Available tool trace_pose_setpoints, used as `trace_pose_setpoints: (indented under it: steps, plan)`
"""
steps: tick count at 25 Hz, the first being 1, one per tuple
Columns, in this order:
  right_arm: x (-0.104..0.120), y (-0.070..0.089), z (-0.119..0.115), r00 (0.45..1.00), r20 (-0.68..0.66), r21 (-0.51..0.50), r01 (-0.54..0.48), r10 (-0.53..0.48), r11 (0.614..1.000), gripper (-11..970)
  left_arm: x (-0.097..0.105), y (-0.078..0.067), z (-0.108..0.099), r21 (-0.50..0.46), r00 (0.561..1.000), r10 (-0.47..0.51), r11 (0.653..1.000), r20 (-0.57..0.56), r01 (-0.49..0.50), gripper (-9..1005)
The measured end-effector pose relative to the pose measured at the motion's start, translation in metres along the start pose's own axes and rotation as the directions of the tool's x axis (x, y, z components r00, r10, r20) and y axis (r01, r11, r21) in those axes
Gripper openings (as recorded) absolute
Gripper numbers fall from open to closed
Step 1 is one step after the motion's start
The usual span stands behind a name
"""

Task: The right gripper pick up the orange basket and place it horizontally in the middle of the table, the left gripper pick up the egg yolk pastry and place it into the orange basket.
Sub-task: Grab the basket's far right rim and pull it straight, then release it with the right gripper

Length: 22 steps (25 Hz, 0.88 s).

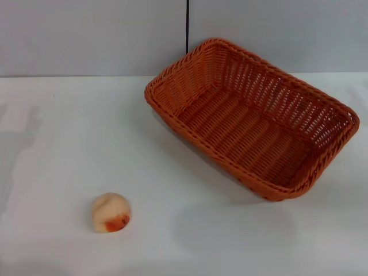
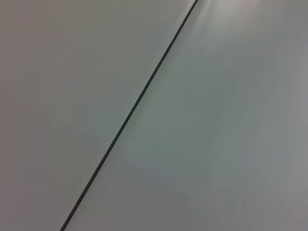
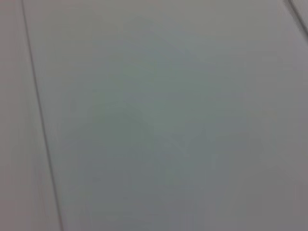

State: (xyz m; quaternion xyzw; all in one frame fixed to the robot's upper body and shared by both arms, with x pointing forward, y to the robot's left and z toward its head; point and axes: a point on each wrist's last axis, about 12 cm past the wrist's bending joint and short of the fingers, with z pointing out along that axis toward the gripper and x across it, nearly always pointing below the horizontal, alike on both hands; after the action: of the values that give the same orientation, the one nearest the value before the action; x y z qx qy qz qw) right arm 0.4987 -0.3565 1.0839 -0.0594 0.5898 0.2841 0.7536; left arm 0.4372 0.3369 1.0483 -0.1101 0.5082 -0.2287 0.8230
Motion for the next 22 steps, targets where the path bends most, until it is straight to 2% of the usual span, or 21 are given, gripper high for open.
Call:
trace_pose_setpoints:
  steps: [3, 8, 14, 15, 16, 19, 22]
  plan:
    - [-0.001, 0.001, 0.003, 1.000, -0.015, -0.023, -0.027, 0.026, 0.999, 492, 0.000, 0.000, 0.001, 0.000, 1.000, -0.002, 1.000, 0.000, 0.002, 802]
    - [-0.010, 0.001, 0.010, 0.992, -0.111, -0.119, -0.078, 0.065, 0.990, 492, 0.000, 0.000, 0.002, 0.002, 1.000, -0.007, 1.000, 0.001, 0.007, 802]
    - [-0.044, -0.005, 0.027, 0.941, -0.324, -0.255, -0.189, 0.100, 0.948, 492, 0.001, -0.001, 0.005, 0.009, 1.000, -0.009, 1.000, 0.002, 0.009, 802]
    - [-0.059, -0.007, 0.036, 0.898, -0.431, -0.264, -0.217, 0.086, 0.940, 492, 0.001, -0.001, 0.005, 0.012, 1.000, -0.010, 1.000, 0.000, 0.010, 802]
    - [-0.059, -0.007, 0.036, 0.898, -0.431, -0.264, -0.217, 0.086, 0.940, 492, 0.001, -0.001, 0.005, 0.012, 1.000, -0.010, 1.000, -0.001, 0.010, 802]
    - [-0.086, -0.008, 0.055, 0.791, -0.611, -0.253, -0.238, 0.036, 0.938, 491, 0.002, -0.001, 0.005, 0.012, 1.000, -0.012, 1.000, -0.007, 0.012, 802]
    - [-0.112, -0.008, 0.079, 0.672, -0.740, -0.215, -0.220, -0.012, 0.951, 491, 0.003, -0.001, 0.005, 0.009, 1.000, -0.014, 1.000, -0.015, 0.014, 802]
